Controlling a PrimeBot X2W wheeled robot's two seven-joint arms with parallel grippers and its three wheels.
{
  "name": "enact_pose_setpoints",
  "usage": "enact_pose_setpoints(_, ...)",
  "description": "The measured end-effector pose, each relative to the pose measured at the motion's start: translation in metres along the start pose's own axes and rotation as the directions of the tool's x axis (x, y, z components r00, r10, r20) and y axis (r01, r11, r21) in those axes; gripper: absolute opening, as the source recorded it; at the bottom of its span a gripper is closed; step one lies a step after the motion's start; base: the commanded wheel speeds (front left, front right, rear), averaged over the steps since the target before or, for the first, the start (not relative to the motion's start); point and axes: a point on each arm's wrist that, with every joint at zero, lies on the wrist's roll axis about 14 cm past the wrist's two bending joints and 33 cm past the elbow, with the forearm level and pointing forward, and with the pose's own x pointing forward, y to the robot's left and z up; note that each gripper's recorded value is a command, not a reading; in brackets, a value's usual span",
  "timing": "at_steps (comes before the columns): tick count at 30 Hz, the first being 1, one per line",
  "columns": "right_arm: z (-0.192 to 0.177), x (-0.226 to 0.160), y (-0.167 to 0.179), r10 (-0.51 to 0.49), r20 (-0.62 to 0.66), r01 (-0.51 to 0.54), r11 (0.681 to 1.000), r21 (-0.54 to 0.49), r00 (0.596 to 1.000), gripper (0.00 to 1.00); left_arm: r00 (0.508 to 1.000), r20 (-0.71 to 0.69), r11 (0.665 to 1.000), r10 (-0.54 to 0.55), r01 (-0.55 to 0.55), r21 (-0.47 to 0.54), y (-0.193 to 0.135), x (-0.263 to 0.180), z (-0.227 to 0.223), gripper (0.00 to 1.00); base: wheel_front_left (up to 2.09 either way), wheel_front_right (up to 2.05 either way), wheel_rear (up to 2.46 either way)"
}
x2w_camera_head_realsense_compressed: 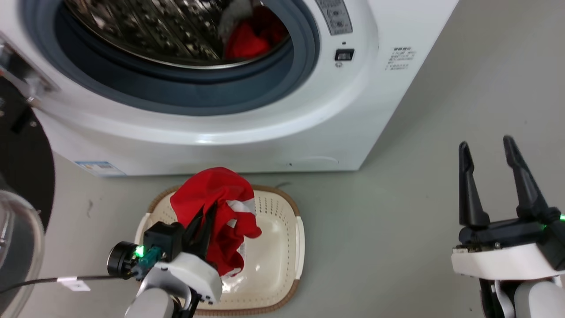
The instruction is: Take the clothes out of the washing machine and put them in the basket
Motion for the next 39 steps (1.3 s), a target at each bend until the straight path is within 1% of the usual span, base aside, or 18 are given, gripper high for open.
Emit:
enact_pose_setpoints(2, -0.007, 0.006, -0.003, -0.005, -0.012, 0.005, 1.0, -0.003, 1.0, 1.0, 0.998, -0.055, 1.0, 0.006, -0.007, -0.022, 0.004, 0.01, -0.021, 0.0, 0.0, 0.0, 0.0)
enact_pose_setpoints(7, -0.03, 0.022, -0.011, -0.021, -0.046, 0.02, 1.0, -0.015, 0.999, 1.0, 0.978, -0.206, 1.0, -0.016, 0.012, -0.022, 0.01, 0.036, -0.075, 0.0, 0.0, 0.0, 0.0)
enact_pose_setpoints(11, -0.056, 0.032, -0.021, -0.043, -0.089, 0.041, 0.999, -0.019, 0.995, 1.0, 0.949, -0.313, 0.999, -0.037, 0.032, -0.019, 0.012, 0.058, -0.116, 0.0, 0.0, 0.0, 0.0)
enact_pose_setpoints(14, -0.077, 0.037, -0.027, -0.057, -0.126, 0.054, 0.998, -0.021, 0.99, 1.0, 0.918, -0.393, 0.998, -0.057, 0.056, -0.014, 0.011, 0.071, -0.147, 0.0, 0.0, 0.0, 0.0)
enact_pose_setpoints(21, -0.123, 0.04, -0.041, -0.088, -0.21, 0.086, 0.996, -0.02, 0.974, 1.0, 0.822, -0.565, 0.994, -0.074, 0.106, 0.025, 0.017, 0.089, -0.214, 0.0, 0.0, 0.0, 0.0)
enact_pose_setpoints(26, -0.147, 0.037, -0.047, -0.103, -0.259, 0.101, 0.995, -0.02, 0.96, 1.0, 0.715, -0.695, 0.989, -0.073, 0.144, 0.045, 0.021, 0.083, -0.26, 0.0, 0.0, 0.0, 0.0)
enact_pose_setpoints(29, -0.155, 0.032, -0.052, -0.117, -0.283, 0.113, 0.993, -0.028, 0.952, 1.0, 0.639, -0.765, 0.985, -0.078, 0.168, 0.04, 0.017, 0.076, -0.28, 0.0, 0.0, 0.0, 0.0)
enact_pose_setpoints(30, -0.156, 0.031, -0.054, -0.121, -0.288, 0.117, 0.993, -0.031, 0.95, 1.0, 0.612, -0.787, 0.982, -0.081, 0.183, 0.041, 0.015, 0.072, -0.286, 0.33, 0.0, 0.0, 0.0)
enact_pose_setpoints(31, -0.157, 0.031, -0.055, -0.123, -0.29, 0.119, 0.992, -0.031, 0.949, 1.0, 0.598, -0.797, 0.98, -0.083, 0.193, 0.042, 0.014, 0.07, -0.289, 1.0, 0.0, 0.0, 0.0)
enact_pose_setpoints(35, -0.15, 0.032, -0.056, -0.128, -0.276, 0.124, 0.992, -0.03, 0.953, 1.0, 0.592, -0.802, 0.985, -0.08, 0.171, 0.029, 0.012, 0.069, -0.285, 1.0, 0.0, 0.0, 0.0)
enact_pose_setpoints(37, -0.143, 0.033, -0.057, -0.13, -0.263, 0.127, 0.992, -0.029, 0.956, 1.0, 0.584, -0.808, 0.986, -0.078, 0.164, 0.024, 0.011, 0.062, -0.283, 1.0, 0.0, 0.0, 0.0)
enact_pose_setpoints(39, -0.135, 0.034, -0.056, -0.128, -0.246, 0.125, 0.992, -0.027, 0.961, 1.0, 0.587, -0.805, 0.987, -0.084, 0.159, 0.013, 0.008, 0.056, -0.278, 1.0, 0.0, 0.0, 0.0)
